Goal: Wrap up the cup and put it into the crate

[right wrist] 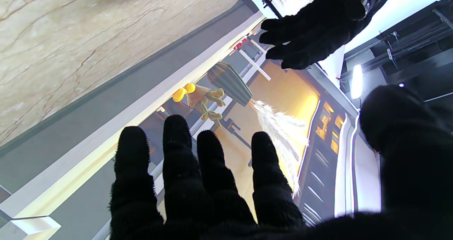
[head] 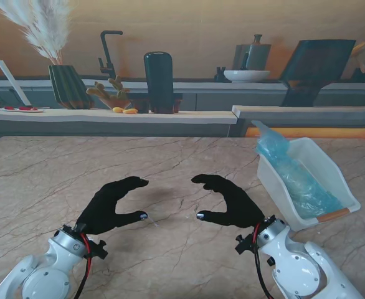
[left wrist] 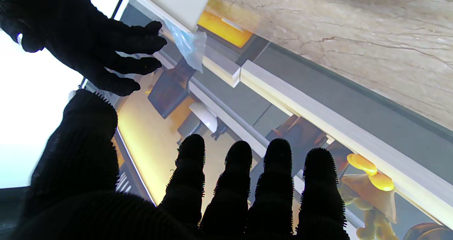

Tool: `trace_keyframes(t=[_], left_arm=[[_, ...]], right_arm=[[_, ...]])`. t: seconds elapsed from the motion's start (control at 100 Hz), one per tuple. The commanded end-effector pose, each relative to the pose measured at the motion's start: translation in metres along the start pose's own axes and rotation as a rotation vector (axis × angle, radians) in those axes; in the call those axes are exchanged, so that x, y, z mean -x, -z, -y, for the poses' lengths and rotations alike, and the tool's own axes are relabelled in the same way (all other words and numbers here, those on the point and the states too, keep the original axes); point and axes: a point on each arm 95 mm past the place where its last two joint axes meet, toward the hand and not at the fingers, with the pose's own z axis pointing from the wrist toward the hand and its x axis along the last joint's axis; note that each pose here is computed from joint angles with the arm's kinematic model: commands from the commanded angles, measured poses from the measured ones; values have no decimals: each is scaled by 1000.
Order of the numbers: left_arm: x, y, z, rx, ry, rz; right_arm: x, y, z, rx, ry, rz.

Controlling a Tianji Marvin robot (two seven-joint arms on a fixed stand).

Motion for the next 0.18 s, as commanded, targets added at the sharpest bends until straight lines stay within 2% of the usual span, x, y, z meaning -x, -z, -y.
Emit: trace_keyframes(t=[0.0,0.17], left_arm=[[-2,3,-2,4,-1,-1],[-1,5,-2,14,-10,3]], right_arm=[[-3,-2,1,3,-4,0],[-3,-2,1,5,-2,11]])
